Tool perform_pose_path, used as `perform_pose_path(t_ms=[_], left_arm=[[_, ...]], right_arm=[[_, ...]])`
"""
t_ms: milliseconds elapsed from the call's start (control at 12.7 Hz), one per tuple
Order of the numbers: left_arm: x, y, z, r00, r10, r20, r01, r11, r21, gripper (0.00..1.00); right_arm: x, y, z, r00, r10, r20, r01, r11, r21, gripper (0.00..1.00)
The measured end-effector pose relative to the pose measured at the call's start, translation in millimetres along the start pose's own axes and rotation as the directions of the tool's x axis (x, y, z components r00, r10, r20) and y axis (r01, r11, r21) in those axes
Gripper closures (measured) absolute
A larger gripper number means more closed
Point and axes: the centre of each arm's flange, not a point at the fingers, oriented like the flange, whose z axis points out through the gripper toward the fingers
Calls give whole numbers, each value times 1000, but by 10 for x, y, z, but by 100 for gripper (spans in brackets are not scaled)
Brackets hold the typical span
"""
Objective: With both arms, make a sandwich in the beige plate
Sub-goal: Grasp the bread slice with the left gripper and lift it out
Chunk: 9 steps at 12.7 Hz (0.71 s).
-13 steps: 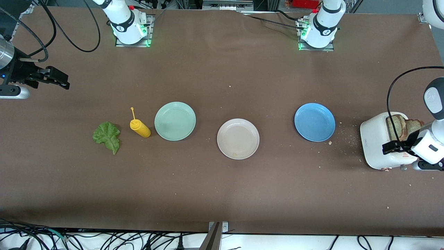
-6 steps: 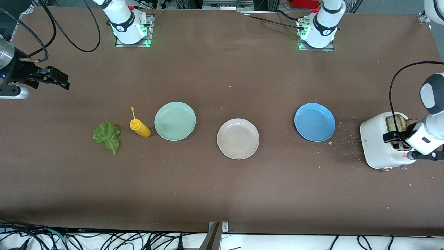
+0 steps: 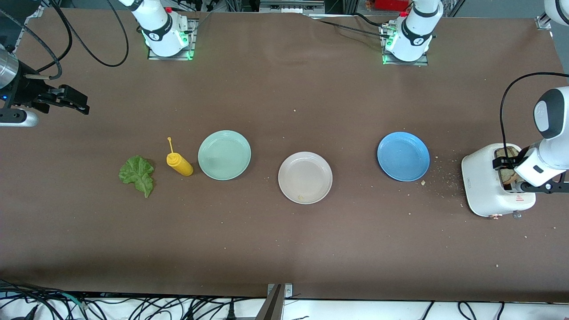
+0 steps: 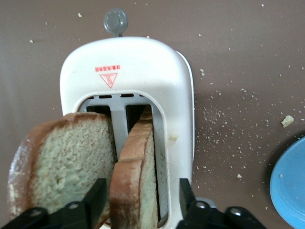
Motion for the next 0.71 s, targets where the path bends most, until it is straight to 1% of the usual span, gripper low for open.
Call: perform_pose_path(t_ms=[79,314,393,550,707], left_arm=[[-24,6,7,1000,1,13,-1,1000,-1,48],[-63,-32,-58,1000,-7,16,6,1000,2,82],[-83,-48,-113,1000,-10,13,10,1000,5,89],[-131,-75,-260,1000,-16,5,16,1000,11,89],[-182,-92,-429,1000,-21,-1,21,1000,18,92]], right_arm=[[0,0,0,1000,0,0,0,1000,0,0],[0,0,0,1000,0,0,0,1000,0,0],[0,0,0,1000,0,0,0,1000,0,0],[0,0,0,1000,0,0,0,1000,0,0],[0,0,0,1000,0,0,0,1000,0,0]])
